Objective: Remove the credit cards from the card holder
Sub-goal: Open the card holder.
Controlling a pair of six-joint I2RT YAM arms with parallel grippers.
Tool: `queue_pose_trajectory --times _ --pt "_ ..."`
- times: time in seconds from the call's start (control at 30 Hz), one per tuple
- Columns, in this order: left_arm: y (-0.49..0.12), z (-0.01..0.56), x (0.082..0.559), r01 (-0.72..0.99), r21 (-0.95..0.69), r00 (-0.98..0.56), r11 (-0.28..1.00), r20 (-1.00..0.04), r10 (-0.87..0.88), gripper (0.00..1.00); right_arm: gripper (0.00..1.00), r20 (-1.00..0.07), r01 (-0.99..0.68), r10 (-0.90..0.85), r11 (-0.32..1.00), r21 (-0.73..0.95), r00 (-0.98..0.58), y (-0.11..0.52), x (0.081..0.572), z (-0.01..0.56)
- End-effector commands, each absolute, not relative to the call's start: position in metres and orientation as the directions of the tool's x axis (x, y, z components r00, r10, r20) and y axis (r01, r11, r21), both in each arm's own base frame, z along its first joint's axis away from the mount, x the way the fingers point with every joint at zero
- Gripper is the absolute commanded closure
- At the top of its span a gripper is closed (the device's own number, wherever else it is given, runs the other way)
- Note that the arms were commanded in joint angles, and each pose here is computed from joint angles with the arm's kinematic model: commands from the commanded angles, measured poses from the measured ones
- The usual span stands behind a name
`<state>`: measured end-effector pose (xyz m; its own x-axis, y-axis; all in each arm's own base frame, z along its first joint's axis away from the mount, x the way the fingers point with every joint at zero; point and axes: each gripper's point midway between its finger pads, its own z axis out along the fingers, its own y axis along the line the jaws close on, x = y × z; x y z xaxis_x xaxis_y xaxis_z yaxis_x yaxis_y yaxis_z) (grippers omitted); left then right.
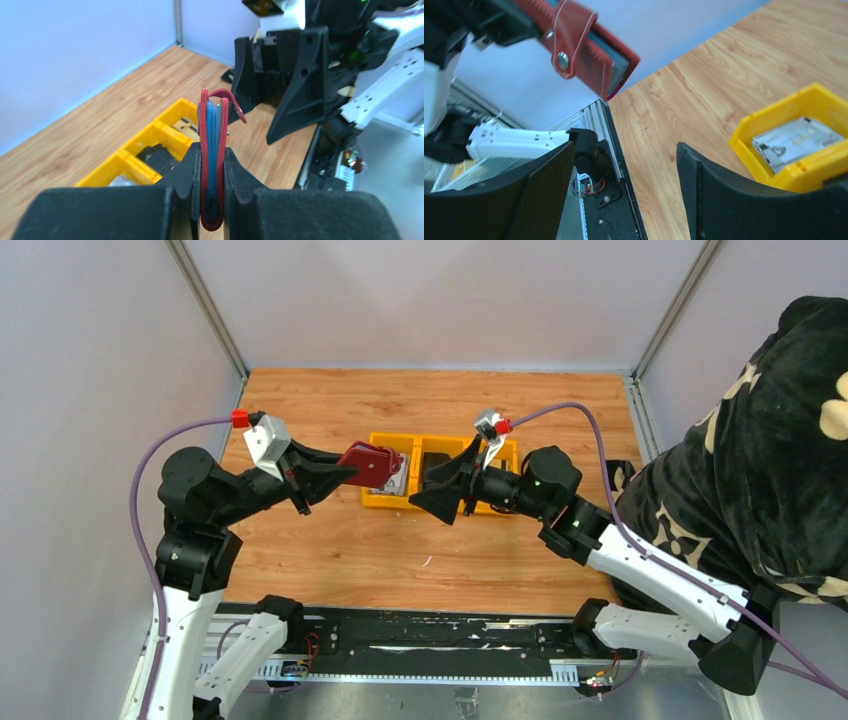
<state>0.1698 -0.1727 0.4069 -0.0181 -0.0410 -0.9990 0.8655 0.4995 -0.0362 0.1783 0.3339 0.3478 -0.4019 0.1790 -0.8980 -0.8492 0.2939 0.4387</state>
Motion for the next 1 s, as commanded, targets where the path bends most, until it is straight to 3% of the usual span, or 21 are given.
queue_pose_trajectory --times 0.0,0.17,0.3,0.57,0.8,0.97 --pt "-0.184 0.443 0.149 0.919 -0.084 -0.034 0.386 -0.99 -0.133 1.0 0.22 -0.946 -0.965 0.268 0.134 0.225 -0.183 0.33 0.153 0.388" --pt "-0.192 0.458 0.13 0.949 -0.149 -0.099 0.279 -0.978 -0.185 1.0 0.22 -0.94 -0.959 0.305 0.185 0.214 -0.151 0.332 0.167 0.399" --pt "-0.195 0.463 0.12 0.96 -0.176 -0.134 0.218 -0.971 -0.195 1.0 0.21 -0.923 -0.969 0.363 0.153 0.197 -0.13 0.337 0.167 0.419" --pt "-0.196 0.468 0.113 0.96 -0.211 -0.168 0.185 -0.96 -0.223 1.0 0.21 -0.895 -0.984 0.417 0.009 0.175 -0.155 0.346 0.15 0.45" --pt "-0.195 0.476 0.106 0.965 -0.197 -0.154 0.172 -0.96 -0.232 1.0 0.21 -0.945 -0.986 0.301 -0.137 0.091 -0.129 0.341 0.114 0.424" --pt "-0.195 0.479 0.103 0.966 -0.199 -0.156 0.165 -0.958 -0.241 1.0 0.2 -0.943 -0.975 0.319 -0.218 0.029 -0.099 0.329 0.09 0.422"
